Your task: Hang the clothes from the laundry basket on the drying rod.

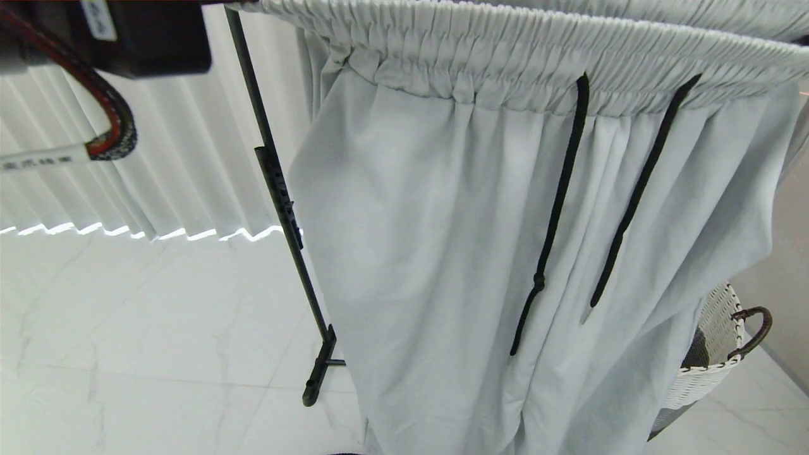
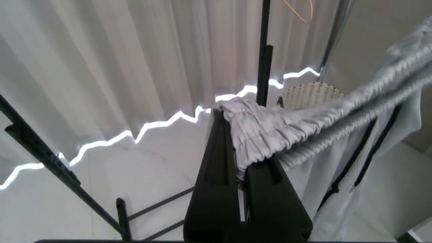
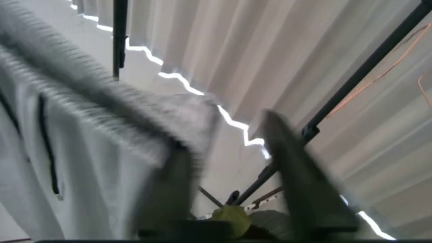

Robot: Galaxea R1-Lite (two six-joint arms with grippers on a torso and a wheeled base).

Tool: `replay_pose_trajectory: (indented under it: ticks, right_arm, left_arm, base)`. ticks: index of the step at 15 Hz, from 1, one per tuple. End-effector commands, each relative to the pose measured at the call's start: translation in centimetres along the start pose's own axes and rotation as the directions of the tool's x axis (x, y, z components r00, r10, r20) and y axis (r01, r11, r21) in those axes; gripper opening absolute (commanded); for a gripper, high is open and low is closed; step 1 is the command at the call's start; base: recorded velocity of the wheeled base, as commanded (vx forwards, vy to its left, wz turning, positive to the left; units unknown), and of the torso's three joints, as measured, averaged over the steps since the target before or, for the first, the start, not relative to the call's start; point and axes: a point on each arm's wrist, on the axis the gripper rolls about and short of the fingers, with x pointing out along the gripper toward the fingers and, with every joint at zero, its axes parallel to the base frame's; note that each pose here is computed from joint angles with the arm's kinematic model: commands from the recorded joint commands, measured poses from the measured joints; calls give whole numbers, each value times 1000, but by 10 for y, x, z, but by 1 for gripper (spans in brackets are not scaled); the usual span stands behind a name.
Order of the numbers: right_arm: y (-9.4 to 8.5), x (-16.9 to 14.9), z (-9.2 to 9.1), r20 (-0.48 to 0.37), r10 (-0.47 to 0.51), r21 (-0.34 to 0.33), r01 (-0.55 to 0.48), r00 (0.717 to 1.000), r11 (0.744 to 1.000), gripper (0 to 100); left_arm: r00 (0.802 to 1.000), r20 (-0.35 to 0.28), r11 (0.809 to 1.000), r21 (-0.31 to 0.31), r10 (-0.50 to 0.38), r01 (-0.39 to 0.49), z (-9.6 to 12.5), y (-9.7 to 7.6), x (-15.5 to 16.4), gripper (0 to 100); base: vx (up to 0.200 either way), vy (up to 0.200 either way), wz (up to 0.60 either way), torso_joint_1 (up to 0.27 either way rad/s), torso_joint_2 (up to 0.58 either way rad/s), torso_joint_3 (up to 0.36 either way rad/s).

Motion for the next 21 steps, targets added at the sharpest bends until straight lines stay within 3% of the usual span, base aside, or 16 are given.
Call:
replay_pose_trajectory:
  ticks: [1, 4, 7, 9, 11, 13, 14, 15, 16, 17, 19, 21]
  right_arm:
    - [-1, -5, -1, 6, 0, 1, 0, 1000, 1000, 100]
    - [0, -26, -10, 23, 33, 1, -33, 999, 999, 100]
    - [0, -46, -11, 62, 102, 8, -103, 993, 995, 100]
    - [1, -48, -10, 74, 118, 10, -119, 990, 993, 100]
    - [0, -48, -16, 41, 77, 14, -78, 996, 997, 100]
    - [-7, -45, -32, -99, -80, 3, 80, 992, 997, 100]
    - [-11, -44, -37, -155, -143, -26, 140, 978, 990, 100]
    - [-16, -45, -44, -223, -225, -107, 205, 949, 973, 100]
    - [-19, -46, -47, -251, -264, -146, 233, 931, 961, 100]
    - [-26, -44, -58, -324, -369, -216, 311, 871, 925, 100]
    - [-29, -49, -68, -365, -444, -272, 363, 818, 891, 100]
    - [-31, -52, -71, -383, -490, -285, 404, 783, 869, 100]
  left_arm:
    - [1000, -1, 1000, 1, 1, -1, 0, 0, 0, 0]
    - [1000, -10, 1000, 2, 19, -19, -3, 2, 2, 0]
    - [990, -53, 991, 20, 134, -133, -12, 11, 12, 0]
    - [989, -53, 990, 19, 140, -139, -12, 13, 12, 0]
    - [985, -57, 986, 28, 165, -164, -13, 18, 13, 0]
    - [976, -68, 977, 71, 208, -203, -19, 29, 7, 0]
    - [969, -74, 967, 109, 237, -228, -22, 37, 3, 0]
    - [959, -75, 953, 158, 274, -260, -27, 48, -6, 0]
    - [955, -77, 947, 174, 287, -271, -29, 53, -10, 0]
    - [942, -82, 934, 184, 325, -306, -34, 61, -18, 0]
    - [935, -78, 927, 180, 347, -329, -36, 67, -25, 0]
    - [930, -77, 922, 178, 360, -343, -35, 69, -26, 0]
  base:
    - [0, 0, 0, 0, 0, 0]
    - [0, 0, 0, 0, 0, 0]
    - [0, 0, 0, 0, 0, 0]
    - [0, 0, 0, 0, 0, 0]
    - [0, 0, 0, 0, 0, 0]
    - [0, 0, 0, 0, 0, 0]
    - [0, 0, 0, 0, 0, 0]
    - [0, 0, 0, 0, 0, 0]
    - [0, 0, 0, 0, 0, 0]
    - [0, 0, 0, 0, 0, 0]
    - [0, 0, 0, 0, 0, 0]
    - [0, 0, 0, 0, 0, 0]
